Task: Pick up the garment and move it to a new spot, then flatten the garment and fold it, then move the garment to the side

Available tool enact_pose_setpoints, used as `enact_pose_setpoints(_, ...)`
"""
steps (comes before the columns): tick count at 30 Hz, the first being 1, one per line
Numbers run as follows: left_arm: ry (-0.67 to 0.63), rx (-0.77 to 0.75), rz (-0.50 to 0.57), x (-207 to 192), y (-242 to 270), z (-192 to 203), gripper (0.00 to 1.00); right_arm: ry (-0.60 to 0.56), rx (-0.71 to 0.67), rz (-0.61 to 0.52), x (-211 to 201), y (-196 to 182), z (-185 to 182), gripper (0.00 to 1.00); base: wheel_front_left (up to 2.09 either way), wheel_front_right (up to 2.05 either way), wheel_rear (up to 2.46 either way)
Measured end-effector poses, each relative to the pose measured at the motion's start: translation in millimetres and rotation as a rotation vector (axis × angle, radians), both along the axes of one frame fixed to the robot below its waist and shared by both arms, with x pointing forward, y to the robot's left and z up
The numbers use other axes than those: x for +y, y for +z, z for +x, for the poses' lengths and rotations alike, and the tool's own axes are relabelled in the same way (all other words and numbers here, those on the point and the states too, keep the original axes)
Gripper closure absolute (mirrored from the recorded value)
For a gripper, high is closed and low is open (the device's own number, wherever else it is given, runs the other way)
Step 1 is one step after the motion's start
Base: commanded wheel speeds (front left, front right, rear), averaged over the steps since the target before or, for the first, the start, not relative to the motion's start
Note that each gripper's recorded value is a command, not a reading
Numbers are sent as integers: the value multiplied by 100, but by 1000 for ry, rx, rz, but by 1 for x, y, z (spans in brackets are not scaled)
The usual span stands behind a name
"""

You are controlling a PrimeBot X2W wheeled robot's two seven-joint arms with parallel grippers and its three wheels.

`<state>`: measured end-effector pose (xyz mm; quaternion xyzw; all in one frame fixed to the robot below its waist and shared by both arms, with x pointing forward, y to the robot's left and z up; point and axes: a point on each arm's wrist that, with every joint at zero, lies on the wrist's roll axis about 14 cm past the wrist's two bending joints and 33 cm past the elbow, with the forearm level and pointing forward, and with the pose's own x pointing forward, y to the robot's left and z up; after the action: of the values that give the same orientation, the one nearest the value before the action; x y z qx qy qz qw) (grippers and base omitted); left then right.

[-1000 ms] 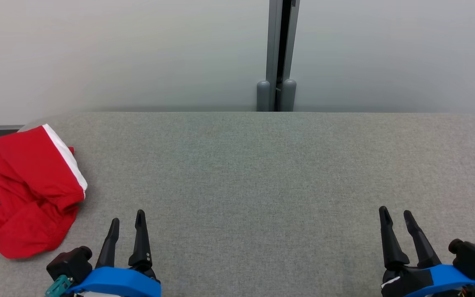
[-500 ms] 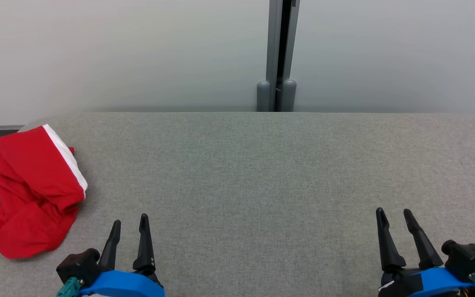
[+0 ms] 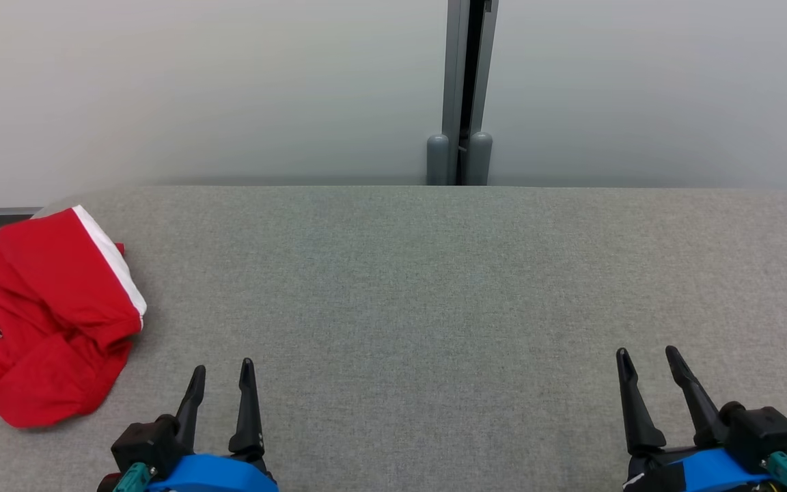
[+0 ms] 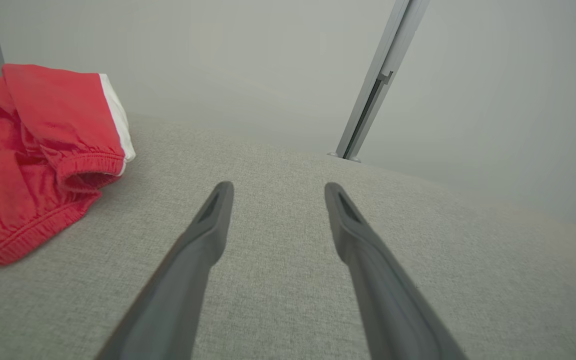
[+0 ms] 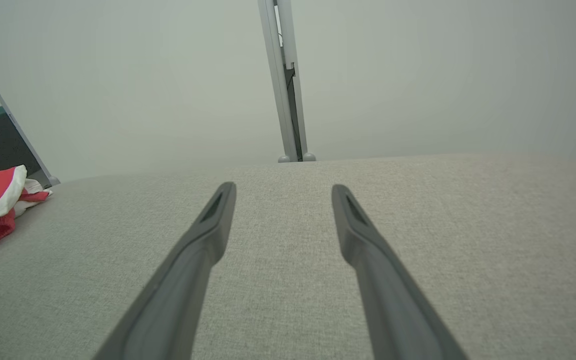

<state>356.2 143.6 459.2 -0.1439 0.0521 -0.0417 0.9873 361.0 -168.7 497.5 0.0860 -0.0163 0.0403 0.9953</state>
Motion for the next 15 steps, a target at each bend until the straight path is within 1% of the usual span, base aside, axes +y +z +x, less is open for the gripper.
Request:
enact_pose_setpoints(9,-12,-13,52,-2,0,0,0,9,-9,-54,1,-1,-1,0,0,0,0)
enact_pose_setpoints(15,-25,-23,83,-4,0,-1,0,13,11,-85,1,-9,-3,0,0,0,0)
